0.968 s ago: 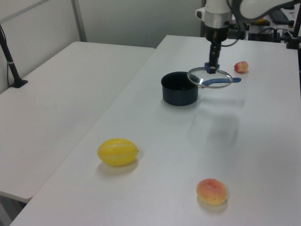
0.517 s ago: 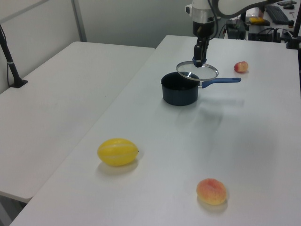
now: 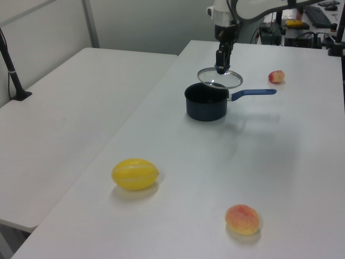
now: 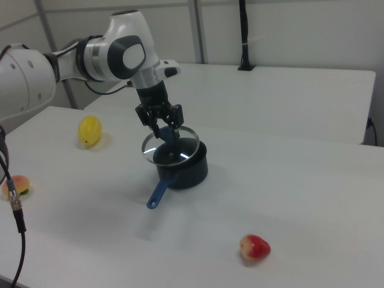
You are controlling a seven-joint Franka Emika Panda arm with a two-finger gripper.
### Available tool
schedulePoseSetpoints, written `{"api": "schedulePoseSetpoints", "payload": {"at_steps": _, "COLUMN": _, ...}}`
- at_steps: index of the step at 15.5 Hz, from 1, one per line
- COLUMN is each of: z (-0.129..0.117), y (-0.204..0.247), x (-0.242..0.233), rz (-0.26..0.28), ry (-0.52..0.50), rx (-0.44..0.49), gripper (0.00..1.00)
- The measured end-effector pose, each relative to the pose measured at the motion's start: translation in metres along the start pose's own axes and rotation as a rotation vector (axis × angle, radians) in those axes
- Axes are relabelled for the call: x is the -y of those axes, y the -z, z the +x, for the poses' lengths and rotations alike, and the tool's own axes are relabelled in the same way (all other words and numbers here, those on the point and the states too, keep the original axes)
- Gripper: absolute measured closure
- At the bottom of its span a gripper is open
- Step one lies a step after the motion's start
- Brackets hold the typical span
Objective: Close lid
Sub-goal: 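Lower the glass lid onto the saucepan rim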
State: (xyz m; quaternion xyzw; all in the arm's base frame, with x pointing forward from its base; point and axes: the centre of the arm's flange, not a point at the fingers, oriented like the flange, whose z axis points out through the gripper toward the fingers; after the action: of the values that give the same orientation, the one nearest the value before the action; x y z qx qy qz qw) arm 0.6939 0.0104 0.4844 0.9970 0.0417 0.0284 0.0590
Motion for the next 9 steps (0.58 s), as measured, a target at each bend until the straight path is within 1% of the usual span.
{"api": "schedulePoseSetpoints", "payload": {"at_steps": 4, "z": 0.011, "y": -0.017, "x": 0.003, "rz": 0.001, "ry": 0.006, "rx": 0.003, "gripper": 0.35}}
{"api": "schedulePoseSetpoints", "payload": {"at_steps": 9, "z": 0.020, "y": -0.027, "x": 0.005, "rz": -0.006, "ry": 0.013, "rx": -0.034, "gripper": 0.35}}
